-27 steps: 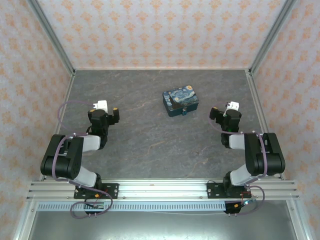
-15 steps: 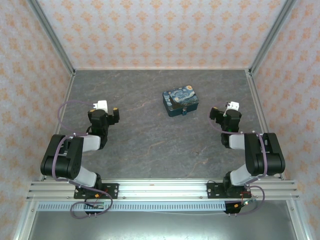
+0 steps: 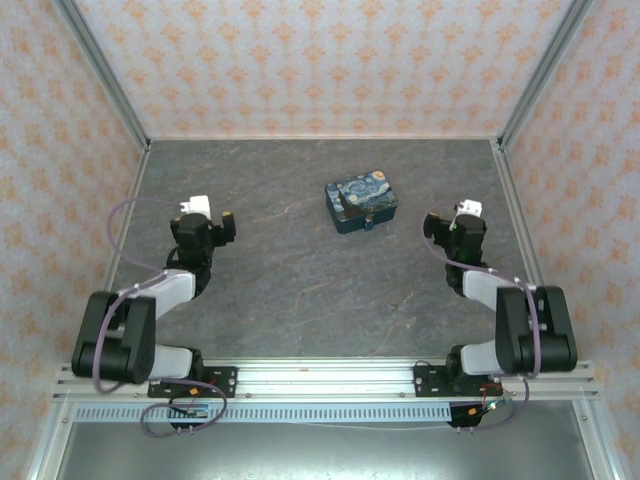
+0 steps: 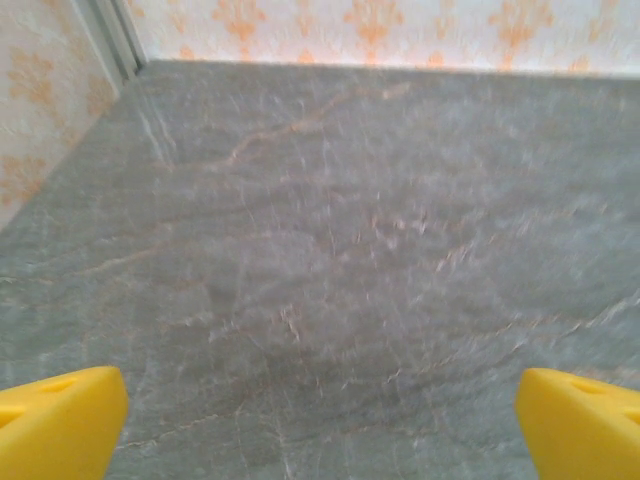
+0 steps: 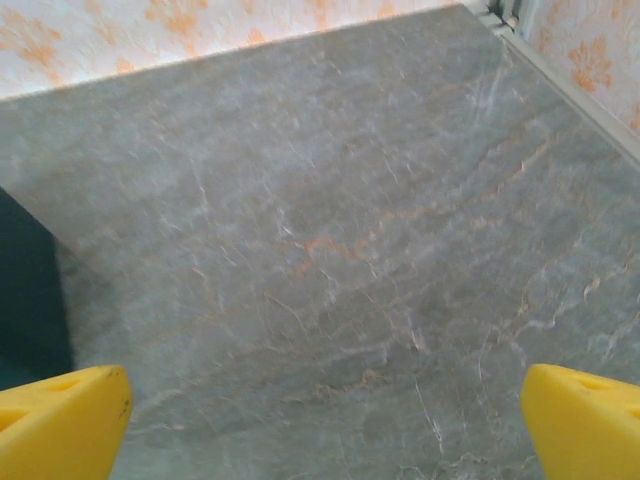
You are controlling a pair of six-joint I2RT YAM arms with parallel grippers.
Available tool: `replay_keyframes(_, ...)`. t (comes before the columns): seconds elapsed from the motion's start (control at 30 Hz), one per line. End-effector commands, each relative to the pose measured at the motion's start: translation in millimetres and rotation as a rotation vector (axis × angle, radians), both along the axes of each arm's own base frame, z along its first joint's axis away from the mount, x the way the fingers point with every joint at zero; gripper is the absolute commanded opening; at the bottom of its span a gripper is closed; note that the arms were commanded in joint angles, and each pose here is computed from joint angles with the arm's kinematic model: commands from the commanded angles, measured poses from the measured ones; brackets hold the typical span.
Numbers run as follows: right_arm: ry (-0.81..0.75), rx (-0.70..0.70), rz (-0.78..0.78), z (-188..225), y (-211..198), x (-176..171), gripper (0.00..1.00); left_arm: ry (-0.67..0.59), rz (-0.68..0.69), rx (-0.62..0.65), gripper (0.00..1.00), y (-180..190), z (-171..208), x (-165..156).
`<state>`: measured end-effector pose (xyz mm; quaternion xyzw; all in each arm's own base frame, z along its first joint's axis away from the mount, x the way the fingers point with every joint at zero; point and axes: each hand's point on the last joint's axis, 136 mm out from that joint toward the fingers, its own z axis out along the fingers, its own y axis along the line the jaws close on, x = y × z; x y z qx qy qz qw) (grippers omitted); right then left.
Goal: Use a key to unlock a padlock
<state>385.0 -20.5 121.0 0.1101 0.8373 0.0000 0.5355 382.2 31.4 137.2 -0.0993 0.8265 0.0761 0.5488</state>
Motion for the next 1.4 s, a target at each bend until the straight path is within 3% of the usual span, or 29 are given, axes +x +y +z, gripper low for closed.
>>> replay_keyframes(0.0,0.081,0.082,0.006,19,8,-9,0.99,0.025,0.059,-0.085,1.0,3,26,-10)
replay_keyframes(0.2,0.275,0.278,-0.034,26,23,-40,0.99,0.087,0.026,-0.383,1.0,-26,52,-24)
replay_keyframes(0.3,0.397,0.389,-0.054,19,38,-64,0.91,0.109,-0.035,-0.533,1.0,-53,53,-31)
replay_keyframes(0.53,0.64,0.507,-0.013,-9,93,-125,0.77,0.147,-0.172,-0.678,1.0,-122,41,-49)
replay_keyframes(0.67,0.779,0.428,0.015,-36,111,-160,0.71,0.157,-0.199,-0.762,1.0,-144,26,-53)
replay_keyframes(0.87,0.966,0.297,0.062,-64,127,-189,0.59,0.204,-0.22,-0.729,1.0,-156,14,-50)
replay_keyframes(1.0,1.06,0.189,0.098,-75,137,-194,0.53,0.223,-0.242,-0.728,1.0,-163,12,-44)
replay_keyframes(1.37,1.19,0.051,0.126,-99,149,-192,0.42,0.233,-0.251,-0.719,1.0,-167,12,-42)
